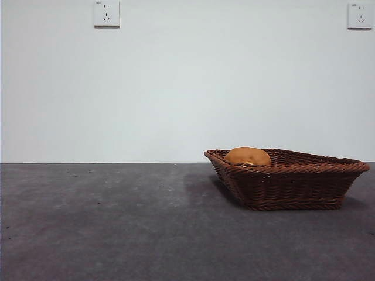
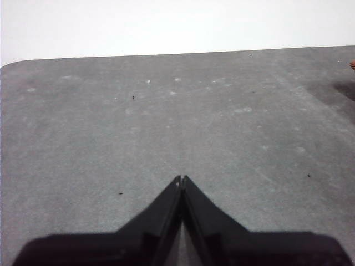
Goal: Help me put the vegetables on the table into the basket
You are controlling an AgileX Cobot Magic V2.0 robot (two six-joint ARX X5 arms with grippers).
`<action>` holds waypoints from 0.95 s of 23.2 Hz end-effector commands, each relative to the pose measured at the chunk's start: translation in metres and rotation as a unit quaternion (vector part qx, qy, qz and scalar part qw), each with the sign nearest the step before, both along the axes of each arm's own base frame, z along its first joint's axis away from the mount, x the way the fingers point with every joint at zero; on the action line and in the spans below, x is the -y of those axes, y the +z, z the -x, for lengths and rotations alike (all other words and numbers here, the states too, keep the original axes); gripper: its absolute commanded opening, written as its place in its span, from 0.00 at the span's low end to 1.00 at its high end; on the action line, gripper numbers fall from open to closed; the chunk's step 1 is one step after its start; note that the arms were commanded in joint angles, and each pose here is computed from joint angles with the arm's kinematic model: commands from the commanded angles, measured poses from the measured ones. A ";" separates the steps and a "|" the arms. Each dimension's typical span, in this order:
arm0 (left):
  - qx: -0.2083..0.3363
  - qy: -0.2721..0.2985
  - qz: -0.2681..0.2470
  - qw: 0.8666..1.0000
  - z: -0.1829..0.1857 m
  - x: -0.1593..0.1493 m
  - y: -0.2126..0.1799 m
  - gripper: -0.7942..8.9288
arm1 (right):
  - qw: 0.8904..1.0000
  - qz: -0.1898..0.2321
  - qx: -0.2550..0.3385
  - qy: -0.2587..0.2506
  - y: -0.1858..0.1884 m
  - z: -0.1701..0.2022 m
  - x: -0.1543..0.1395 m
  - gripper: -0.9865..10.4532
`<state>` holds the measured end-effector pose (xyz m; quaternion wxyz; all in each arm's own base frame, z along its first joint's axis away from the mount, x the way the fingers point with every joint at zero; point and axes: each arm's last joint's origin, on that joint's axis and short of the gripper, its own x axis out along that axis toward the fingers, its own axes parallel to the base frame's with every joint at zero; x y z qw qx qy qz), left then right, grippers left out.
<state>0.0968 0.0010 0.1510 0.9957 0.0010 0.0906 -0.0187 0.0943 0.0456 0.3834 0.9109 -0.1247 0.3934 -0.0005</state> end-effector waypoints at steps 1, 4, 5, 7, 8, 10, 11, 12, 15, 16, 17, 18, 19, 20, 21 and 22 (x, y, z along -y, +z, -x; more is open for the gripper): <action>-0.003 -0.001 -0.006 1.000 -0.001 0.000 -0.003 0.08 | 1.000 0.004 0.026 -0.015 0.002 0.009 0.012 0.07; -0.004 -0.001 -0.006 1.000 -0.001 0.000 -0.003 0.08 | 0.990 -0.033 0.116 -0.071 0.005 0.026 0.032 0.07; -0.004 -0.001 -0.006 1.000 -0.001 0.000 -0.003 0.08 | 0.981 -0.054 0.162 -0.091 0.001 0.030 0.036 0.07; -0.005 -0.001 -0.006 1.000 -0.001 0.000 -0.003 0.08 | 0.964 -0.069 0.230 -0.118 -0.022 0.034 0.042 0.07; -0.005 -0.001 -0.006 1.000 -0.001 0.000 -0.003 0.08 | 0.958 -0.078 0.248 -0.118 -0.039 0.032 0.043 0.07; -0.005 -0.001 -0.006 1.000 -0.001 0.000 -0.003 0.08 | 0.951 -0.126 0.271 -0.075 -0.082 0.022 0.040 0.07; -0.005 -0.001 -0.006 1.000 -0.001 0.000 -0.003 0.08 | 0.946 -0.152 0.284 -0.043 -0.105 0.016 0.038 0.07; -0.005 -0.001 -0.006 1.000 -0.001 0.000 -0.003 0.08 | 0.940 -0.168 0.298 -0.019 -0.127 0.009 0.036 0.07; -0.006 -0.001 -0.006 1.000 -0.001 0.000 -0.003 0.08 | 0.929 -0.193 0.314 0.044 -0.170 0.001 0.033 0.07; -0.006 0.000 -0.006 1.000 -0.001 0.000 -0.004 0.08 | 0.927 -0.196 0.315 0.058 -0.182 -0.001 0.032 0.07; -0.007 -0.001 -0.006 1.000 -0.001 0.000 -0.004 0.08 | 0.926 -0.195 0.316 0.065 -0.191 -0.002 0.032 0.07; -0.007 -0.001 -0.006 1.000 -0.001 0.000 -0.004 0.08 | 0.927 -0.192 0.317 0.065 -0.199 -0.002 0.032 0.07; -0.008 -0.001 -0.006 1.000 -0.001 0.000 -0.004 0.08 | 0.926 -0.189 0.319 0.065 -0.206 -0.003 0.033 0.07; -0.008 -0.001 -0.006 1.000 -0.001 0.000 -0.004 0.08 | 0.927 -0.185 0.321 0.064 -0.211 -0.003 0.033 0.07; -0.009 -0.001 -0.006 1.000 -0.001 0.000 -0.004 0.08 | 0.927 -0.182 0.322 0.062 -0.215 -0.003 0.034 0.07; -0.009 -0.001 -0.006 1.000 -0.001 0.000 -0.004 0.08 | 0.927 -0.181 0.322 0.060 -0.219 -0.003 0.034 0.07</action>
